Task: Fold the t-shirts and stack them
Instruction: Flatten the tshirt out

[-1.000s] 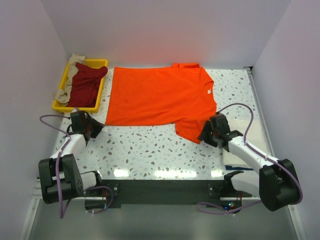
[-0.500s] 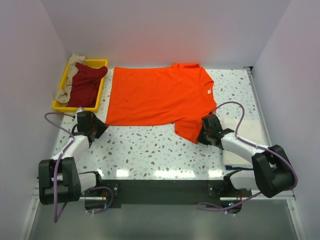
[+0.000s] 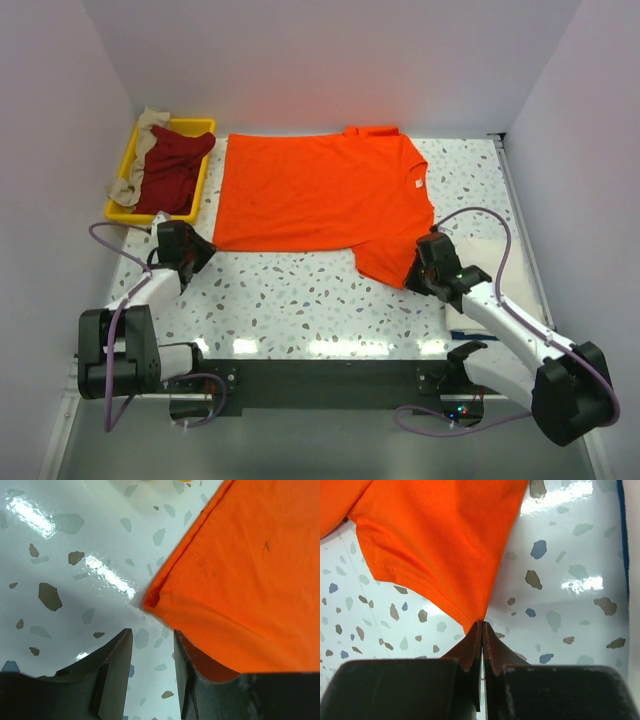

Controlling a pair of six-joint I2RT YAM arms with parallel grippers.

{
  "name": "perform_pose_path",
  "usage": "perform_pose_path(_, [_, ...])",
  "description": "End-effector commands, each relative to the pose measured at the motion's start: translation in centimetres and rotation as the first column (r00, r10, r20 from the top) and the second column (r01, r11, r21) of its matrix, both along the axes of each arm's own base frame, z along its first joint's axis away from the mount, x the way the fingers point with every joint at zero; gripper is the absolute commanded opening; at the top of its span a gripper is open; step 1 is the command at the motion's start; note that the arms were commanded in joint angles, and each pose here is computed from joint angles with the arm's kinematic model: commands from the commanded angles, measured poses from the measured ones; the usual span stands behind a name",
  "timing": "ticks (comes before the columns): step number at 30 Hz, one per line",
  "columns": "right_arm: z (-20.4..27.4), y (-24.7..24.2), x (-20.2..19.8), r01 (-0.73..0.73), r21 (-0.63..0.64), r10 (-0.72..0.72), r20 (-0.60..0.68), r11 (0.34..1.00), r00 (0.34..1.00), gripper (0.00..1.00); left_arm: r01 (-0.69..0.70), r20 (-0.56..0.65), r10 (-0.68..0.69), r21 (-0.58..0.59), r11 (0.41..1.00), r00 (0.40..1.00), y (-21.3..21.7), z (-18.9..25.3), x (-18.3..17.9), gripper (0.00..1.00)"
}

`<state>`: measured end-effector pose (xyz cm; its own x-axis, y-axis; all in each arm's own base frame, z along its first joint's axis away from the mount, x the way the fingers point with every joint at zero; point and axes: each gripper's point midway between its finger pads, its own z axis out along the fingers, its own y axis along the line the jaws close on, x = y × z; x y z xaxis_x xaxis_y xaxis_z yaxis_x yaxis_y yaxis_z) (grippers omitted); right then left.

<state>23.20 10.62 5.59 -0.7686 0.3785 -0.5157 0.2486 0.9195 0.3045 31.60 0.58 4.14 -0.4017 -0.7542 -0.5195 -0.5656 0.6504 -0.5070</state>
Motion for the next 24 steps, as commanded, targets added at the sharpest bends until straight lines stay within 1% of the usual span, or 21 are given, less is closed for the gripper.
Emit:
perform_pose_path(1, [0.2, -1.0, -1.5, -0.019, -0.052, 0.017, -0.033, 0.998, 0.999, 0.0, -0.023, 0.067, 0.023, 0.007, 1.0, 0.998, 0.3, 0.6, 1.3, 0.44])
perform_pose_path(8, [0.8, -1.9, -2.6, -0.021, -0.074, 0.019, -0.03, 0.997, 0.999, 0.0, -0.019, 0.059, 0.02, -0.005, 1.0, 0.998, 0.1, -0.2, 1.5, 0.42])
perform_pose_path(15, [1.3, -1.8, -3.3, -0.035, -0.061, 0.032, -0.044, 0.998, 0.999, 0.0, -0.009, 0.057, 0.01, -0.016, 1.0, 0.998, -0.4, -0.9, 1.8, 0.41])
perform_pose_path(17, [1.2, -1.8, -3.4, -0.035, -0.058, 0.033, -0.045, 0.998, 0.998, 0.0, 0.0, 0.071, 0.001, -0.022, 1.0, 0.997, -0.6, -0.8, 2.1, 0.39])
perform_pose_path(21, [1.1, -1.6, -3.2, -0.037, -0.055, 0.034, -0.05, 0.998, 0.998, 0.0, -0.001, 0.048, 0.002, -0.021, 1.0, 0.999, -0.7, -1.5, 1.9, 0.36])
perform_pose_path(23, [1.2, -1.6, -3.0, -0.034, -0.055, 0.031, -0.047, 0.998, 0.998, 0.0, -0.005, 0.043, 0.006, -0.021, 1.0, 0.999, -0.7, -1.8, 2.0, 0.29])
perform_pose_path(24, [1.2, -1.6, -3.0, -0.031, -0.055, 0.029, -0.045, 0.998, 0.999, 0.0, -0.009, 0.043, 0.01, -0.02, 1.0, 0.999, -0.6, -1.8, 2.0, 0.24])
